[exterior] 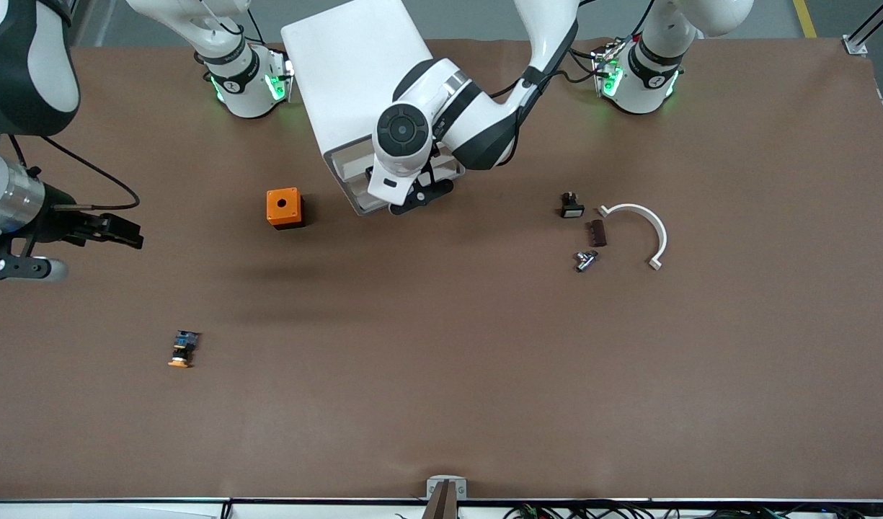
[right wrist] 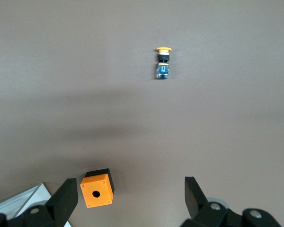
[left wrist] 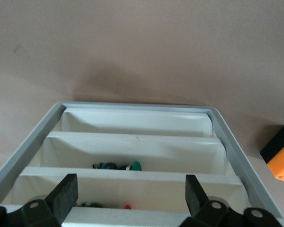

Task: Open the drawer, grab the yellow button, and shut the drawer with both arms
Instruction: 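Push the drawer closed with the left gripper while the right gripper withdraws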

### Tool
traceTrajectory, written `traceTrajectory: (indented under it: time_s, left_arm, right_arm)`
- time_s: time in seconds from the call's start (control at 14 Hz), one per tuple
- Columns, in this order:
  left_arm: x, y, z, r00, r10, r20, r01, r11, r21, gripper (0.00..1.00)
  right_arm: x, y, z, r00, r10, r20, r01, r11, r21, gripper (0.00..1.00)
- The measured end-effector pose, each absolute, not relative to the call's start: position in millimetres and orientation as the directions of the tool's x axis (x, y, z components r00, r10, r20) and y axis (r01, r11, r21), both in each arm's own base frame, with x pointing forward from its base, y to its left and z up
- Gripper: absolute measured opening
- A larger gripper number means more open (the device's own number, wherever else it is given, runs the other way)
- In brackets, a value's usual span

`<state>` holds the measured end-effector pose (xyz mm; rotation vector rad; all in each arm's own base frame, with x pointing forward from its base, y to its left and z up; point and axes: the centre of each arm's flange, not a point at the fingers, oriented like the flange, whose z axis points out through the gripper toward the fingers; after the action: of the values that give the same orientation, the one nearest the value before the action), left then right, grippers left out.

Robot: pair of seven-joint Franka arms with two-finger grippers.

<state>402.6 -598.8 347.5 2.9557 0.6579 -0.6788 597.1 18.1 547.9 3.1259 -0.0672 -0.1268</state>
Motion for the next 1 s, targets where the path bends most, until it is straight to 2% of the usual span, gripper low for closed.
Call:
traceTrajectory:
  time_s: [0.28, 0.57, 0.71, 1.0]
  left_arm:
    - [396, -600, 339, 0.756, 0.409, -0.512, 0.445, -0.894, -0.056, 1.0]
    - [393, -599, 330, 0.722, 0.419, -0.551, 0.462, -0.884, -0.067, 1.0]
    - [393, -599, 331, 0.722, 0.418, -0.551, 0.462, -0.884, -0.066, 1.0]
    - [410, -587, 362, 0.724, 0.419, -0.548, 0.488, -0.872, -0.022, 1.0]
  right_arm:
    - [599, 16, 576, 0.998, -0.054, -0.04, -0.053, -0.998, 0.014, 1.0]
    - [589, 10, 581, 0.992, -0.066, -0.11, -0.064, -0.998, 0.023, 1.0]
    - [588, 2, 590, 0.992, -0.08, -0.095, -0.078, -0.997, 0.022, 1.0]
    - [580, -20, 604, 0.989, -0.118, -0.085, -0.116, -0.993, 0.021, 1.0]
